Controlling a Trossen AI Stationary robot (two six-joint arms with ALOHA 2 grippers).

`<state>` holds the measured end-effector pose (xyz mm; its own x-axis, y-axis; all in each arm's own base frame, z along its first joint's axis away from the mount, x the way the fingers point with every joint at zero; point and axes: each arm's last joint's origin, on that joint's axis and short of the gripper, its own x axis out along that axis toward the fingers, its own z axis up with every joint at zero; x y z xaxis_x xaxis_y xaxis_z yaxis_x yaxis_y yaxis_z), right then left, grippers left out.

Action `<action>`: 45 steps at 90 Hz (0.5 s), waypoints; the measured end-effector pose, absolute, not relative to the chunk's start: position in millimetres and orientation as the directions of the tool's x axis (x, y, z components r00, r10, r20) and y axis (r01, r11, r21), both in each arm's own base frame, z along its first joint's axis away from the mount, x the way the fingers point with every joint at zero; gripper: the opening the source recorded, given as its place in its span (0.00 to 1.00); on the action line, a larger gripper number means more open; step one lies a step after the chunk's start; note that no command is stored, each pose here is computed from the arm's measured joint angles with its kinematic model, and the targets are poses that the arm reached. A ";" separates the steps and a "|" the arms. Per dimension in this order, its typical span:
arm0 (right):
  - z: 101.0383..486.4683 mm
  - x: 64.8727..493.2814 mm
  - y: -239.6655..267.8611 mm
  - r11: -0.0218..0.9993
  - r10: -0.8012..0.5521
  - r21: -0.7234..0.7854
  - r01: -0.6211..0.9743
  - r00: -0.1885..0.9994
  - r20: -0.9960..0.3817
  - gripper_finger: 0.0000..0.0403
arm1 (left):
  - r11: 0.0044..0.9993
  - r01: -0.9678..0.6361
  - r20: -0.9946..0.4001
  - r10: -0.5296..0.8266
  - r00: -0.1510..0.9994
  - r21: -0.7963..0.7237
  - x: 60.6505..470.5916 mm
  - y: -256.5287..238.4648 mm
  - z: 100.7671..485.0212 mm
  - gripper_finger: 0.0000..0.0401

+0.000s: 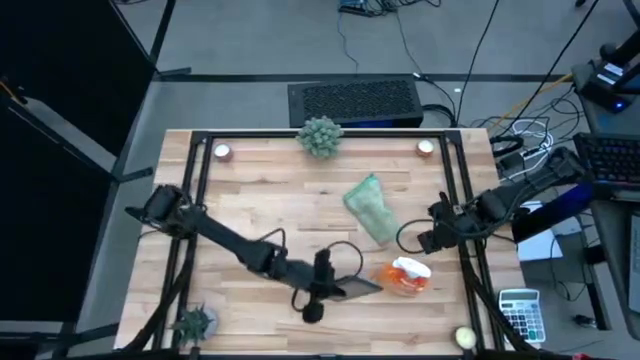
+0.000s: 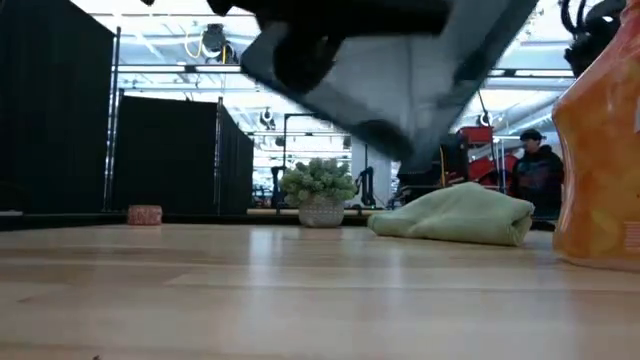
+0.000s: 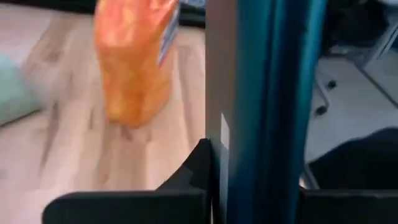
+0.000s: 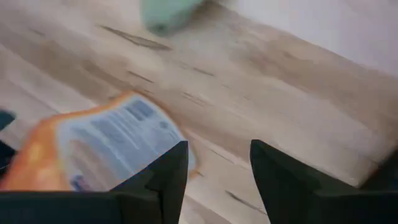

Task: Apply microfiber cloth
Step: Spray the front of the cellphone with a spray bottle

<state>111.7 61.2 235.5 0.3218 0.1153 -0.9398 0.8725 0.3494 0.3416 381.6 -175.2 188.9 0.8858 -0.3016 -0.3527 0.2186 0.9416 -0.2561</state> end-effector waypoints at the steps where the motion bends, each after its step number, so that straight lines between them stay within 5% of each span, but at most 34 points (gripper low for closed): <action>1: 235.2 111.7 61.9 0.348 0.116 0.340 0.874 0.319 -0.941 0.39 | 0.940 0.221 -0.347 -0.305 0.887 -0.261 382.7 -176.8 187.2 0.01; 45: 215.8 135.6 110.7 0.386 0.167 0.371 0.844 0.332 -0.928 0.39 | 0.958 0.158 -0.366 -0.240 0.899 -0.240 436.5 -175.2 147.5 0.01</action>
<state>135.6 110.7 215.8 0.3316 0.1673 -0.9285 0.8444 0.3863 0.3712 436.5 -175.2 147.5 0.8989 -0.2402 -0.3663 0.1580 0.9577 -0.2404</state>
